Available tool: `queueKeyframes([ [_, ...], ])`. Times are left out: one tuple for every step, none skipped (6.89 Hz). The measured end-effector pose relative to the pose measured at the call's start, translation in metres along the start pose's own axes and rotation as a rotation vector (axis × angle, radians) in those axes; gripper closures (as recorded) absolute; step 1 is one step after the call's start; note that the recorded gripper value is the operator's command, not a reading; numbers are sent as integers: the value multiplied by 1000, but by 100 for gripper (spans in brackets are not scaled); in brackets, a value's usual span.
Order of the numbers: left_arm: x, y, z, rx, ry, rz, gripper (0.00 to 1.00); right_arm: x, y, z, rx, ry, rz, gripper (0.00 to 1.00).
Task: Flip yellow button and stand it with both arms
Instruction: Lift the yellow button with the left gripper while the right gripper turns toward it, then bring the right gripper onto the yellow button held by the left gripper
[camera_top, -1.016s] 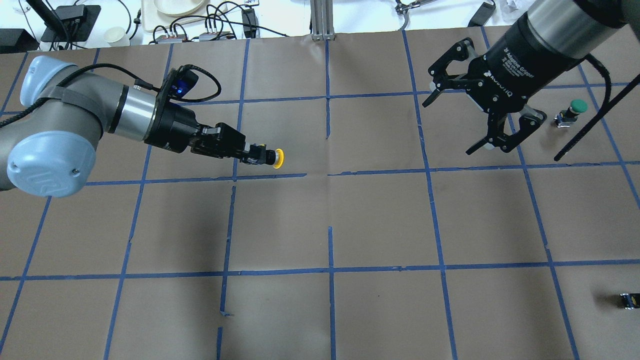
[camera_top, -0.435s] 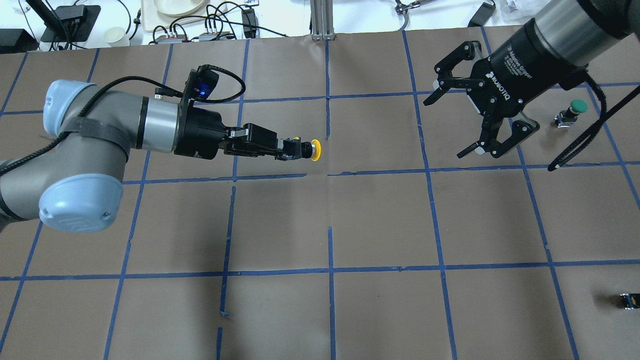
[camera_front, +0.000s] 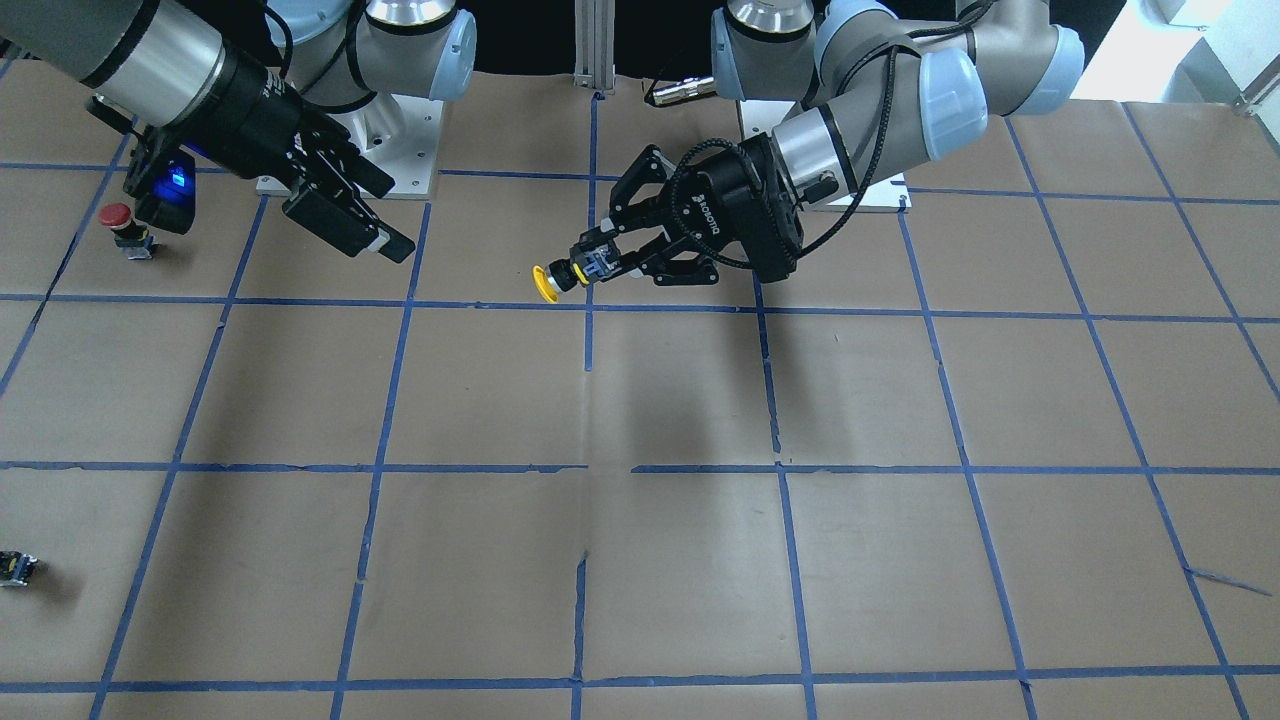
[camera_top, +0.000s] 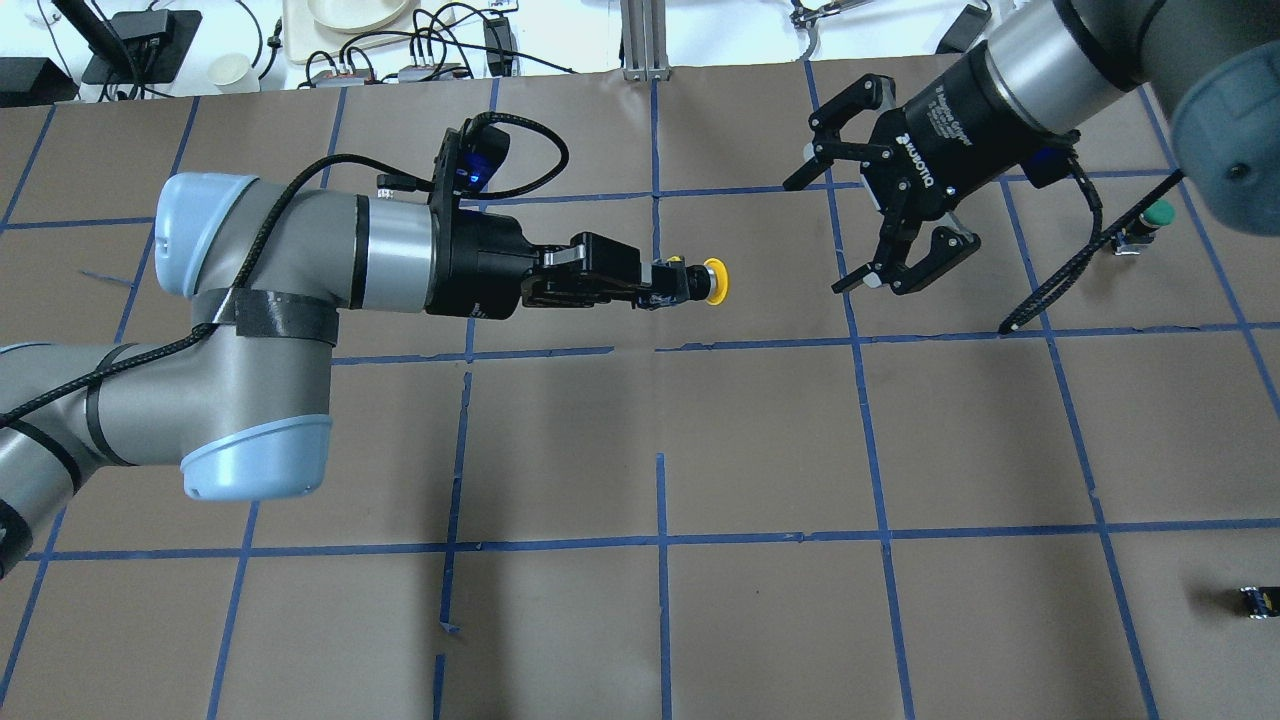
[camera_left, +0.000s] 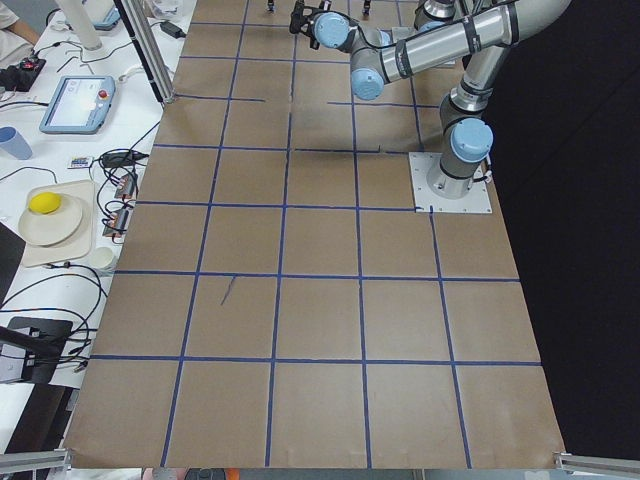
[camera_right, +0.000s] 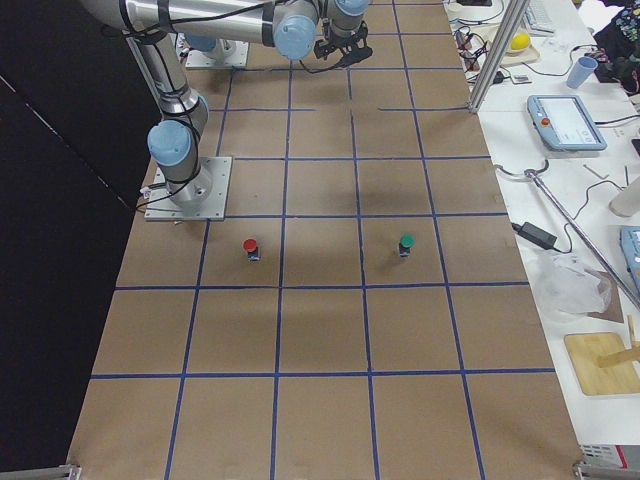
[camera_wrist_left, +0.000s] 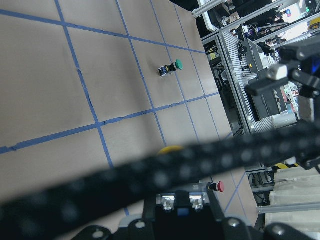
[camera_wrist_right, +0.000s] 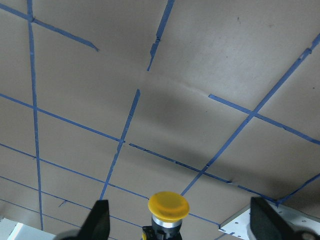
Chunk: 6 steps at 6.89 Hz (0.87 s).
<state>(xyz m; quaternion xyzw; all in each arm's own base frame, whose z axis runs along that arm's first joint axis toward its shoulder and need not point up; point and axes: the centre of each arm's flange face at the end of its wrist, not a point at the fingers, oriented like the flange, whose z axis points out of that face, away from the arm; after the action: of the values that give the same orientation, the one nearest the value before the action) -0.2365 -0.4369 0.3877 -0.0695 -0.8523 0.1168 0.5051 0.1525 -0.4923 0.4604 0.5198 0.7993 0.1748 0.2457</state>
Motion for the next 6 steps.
queueKeyframes([
  [7, -1, 0, 12, 19, -49, 100, -5, 1, 7, -5, -3, 4, 0],
  [11, -1, 0, 20, 30, -74, 100, -6, 0, 12, -11, 4, 12, 0],
  [14, -2, -1, 30, 34, -72, 100, -3, 0, 18, -16, 15, 22, 0],
  [17, -2, -1, 41, 35, -56, 100, -1, -1, 23, -28, 17, 29, 1],
  [18, -2, 1, 41, 33, -48, 100, -1, 0, 26, -54, 6, 31, 1],
  [18, -1, 6, 34, 31, -43, 100, -2, 3, 28, -86, -7, 34, 1],
])
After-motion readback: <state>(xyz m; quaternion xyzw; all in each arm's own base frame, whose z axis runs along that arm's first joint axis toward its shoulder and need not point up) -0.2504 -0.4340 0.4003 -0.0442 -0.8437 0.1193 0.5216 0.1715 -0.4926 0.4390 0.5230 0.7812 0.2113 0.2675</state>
